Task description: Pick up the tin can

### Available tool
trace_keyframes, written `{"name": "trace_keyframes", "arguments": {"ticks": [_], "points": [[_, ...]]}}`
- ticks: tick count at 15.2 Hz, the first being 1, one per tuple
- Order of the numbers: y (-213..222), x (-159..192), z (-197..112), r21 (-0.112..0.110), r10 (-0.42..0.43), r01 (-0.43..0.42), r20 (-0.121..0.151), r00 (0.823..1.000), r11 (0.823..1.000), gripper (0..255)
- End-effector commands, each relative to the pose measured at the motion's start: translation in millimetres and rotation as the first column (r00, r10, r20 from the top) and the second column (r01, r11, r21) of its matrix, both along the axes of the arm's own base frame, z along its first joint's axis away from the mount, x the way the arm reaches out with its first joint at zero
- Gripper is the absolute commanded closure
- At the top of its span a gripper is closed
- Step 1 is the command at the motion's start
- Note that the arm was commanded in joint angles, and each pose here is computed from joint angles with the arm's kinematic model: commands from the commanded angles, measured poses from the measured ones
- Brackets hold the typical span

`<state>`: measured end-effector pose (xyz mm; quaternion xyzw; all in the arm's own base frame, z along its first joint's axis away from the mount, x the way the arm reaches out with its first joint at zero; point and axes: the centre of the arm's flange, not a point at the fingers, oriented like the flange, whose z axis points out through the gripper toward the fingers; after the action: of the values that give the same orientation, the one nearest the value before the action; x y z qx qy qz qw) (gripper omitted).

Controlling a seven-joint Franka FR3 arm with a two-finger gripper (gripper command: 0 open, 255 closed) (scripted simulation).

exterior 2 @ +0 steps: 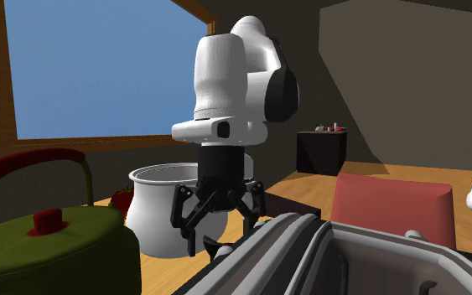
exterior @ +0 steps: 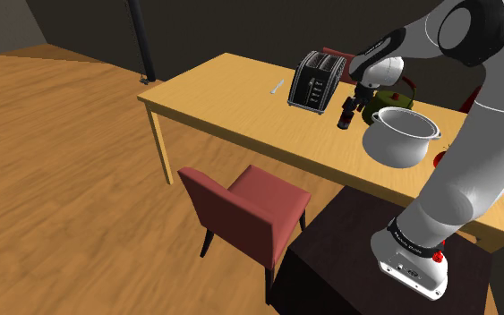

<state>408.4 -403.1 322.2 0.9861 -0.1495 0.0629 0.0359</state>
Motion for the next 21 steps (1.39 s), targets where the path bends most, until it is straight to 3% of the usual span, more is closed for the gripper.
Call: {"name": "trace_keyframes", "arguments": {"ticks": [1,4,5,14,21], "points": [[1,0,-10,0.0,0.0,0.0,0.0,1.0,1.0,0],[1,0,-18,0.0,0.0,0.0,0.0,1.0,1.0,0],[1,0,-18,0.0,0.0,0.0,0.0,1.0,1.0,255],[1,0,-18,0.0,0.0,0.0,0.0,1.0,1.0,255],[1,0,19,0.0,0.0,0.0,0.0,1.0,1.0,255]]}}
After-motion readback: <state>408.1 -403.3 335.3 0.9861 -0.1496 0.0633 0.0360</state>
